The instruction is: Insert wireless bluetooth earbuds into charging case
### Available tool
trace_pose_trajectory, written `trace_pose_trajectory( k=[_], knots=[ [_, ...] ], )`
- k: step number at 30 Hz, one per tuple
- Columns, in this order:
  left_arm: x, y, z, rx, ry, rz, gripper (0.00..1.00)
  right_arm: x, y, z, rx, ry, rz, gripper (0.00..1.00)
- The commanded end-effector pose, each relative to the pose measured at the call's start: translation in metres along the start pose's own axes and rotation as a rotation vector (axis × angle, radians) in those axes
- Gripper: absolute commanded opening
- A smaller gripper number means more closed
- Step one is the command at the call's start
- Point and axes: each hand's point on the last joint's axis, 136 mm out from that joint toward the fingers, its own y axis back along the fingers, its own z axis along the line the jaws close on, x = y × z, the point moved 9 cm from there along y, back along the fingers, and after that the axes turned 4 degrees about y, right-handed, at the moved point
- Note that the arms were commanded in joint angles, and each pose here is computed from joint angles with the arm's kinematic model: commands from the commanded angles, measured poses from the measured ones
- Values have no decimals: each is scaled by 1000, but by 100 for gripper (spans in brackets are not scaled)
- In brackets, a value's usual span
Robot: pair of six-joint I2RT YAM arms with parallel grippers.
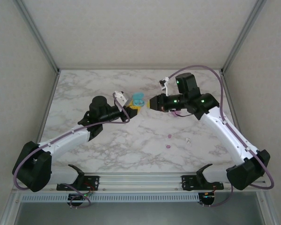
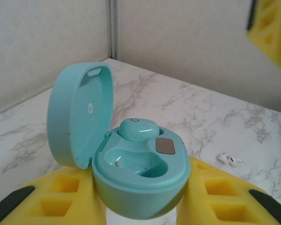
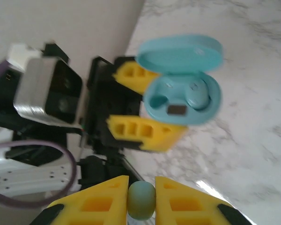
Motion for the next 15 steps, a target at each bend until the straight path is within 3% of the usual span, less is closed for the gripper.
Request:
trace_pose_trajectory(
  k=[1, 15],
  knots=[
    [-20, -2, -8, 53, -86, -71, 20, -17, -4, 12, -115, 1, -22, 18],
    [-27, -3, -14, 74, -112, -80, 20, -26, -25, 7, -104, -18, -56, 19]
  ],
)
